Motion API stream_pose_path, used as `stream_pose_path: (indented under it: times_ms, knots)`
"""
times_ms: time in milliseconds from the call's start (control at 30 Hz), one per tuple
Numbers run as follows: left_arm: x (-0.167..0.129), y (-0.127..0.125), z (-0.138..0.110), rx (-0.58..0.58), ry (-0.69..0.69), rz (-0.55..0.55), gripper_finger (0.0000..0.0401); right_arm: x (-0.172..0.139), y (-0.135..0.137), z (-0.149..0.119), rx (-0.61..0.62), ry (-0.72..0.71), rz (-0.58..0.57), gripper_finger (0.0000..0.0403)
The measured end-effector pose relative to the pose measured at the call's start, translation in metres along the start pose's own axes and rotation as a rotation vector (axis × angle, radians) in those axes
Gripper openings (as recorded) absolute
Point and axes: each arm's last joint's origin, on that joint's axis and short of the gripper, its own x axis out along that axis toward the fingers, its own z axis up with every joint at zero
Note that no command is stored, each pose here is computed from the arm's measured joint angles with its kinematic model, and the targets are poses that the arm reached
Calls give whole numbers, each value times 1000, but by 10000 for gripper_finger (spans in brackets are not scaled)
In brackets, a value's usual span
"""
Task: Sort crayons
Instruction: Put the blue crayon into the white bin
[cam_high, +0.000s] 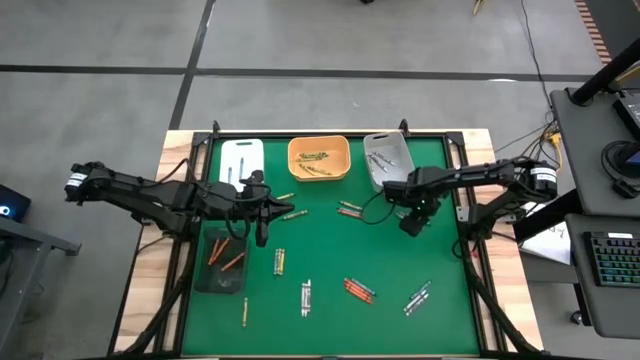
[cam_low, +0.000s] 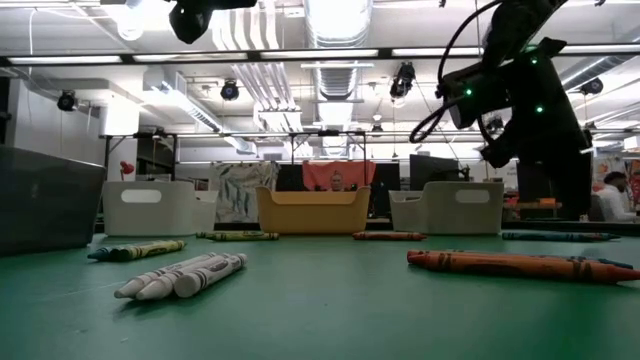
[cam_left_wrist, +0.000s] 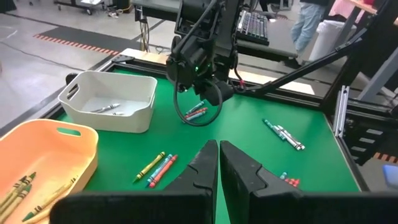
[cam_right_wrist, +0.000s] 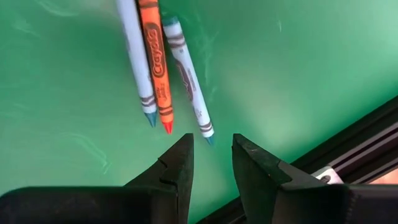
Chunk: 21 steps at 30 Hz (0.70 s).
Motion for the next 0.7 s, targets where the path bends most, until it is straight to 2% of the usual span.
stream_pose_path:
  times_ms: [267, 700]
  knots:
    - [0, 0, 0, 28, 0, 0, 0, 12, -1, -6, 7, 33, -25, 100]
    - [0, 0, 0, 55, 0, 0, 0, 16, 2, 0, 16, -44, 9, 100]
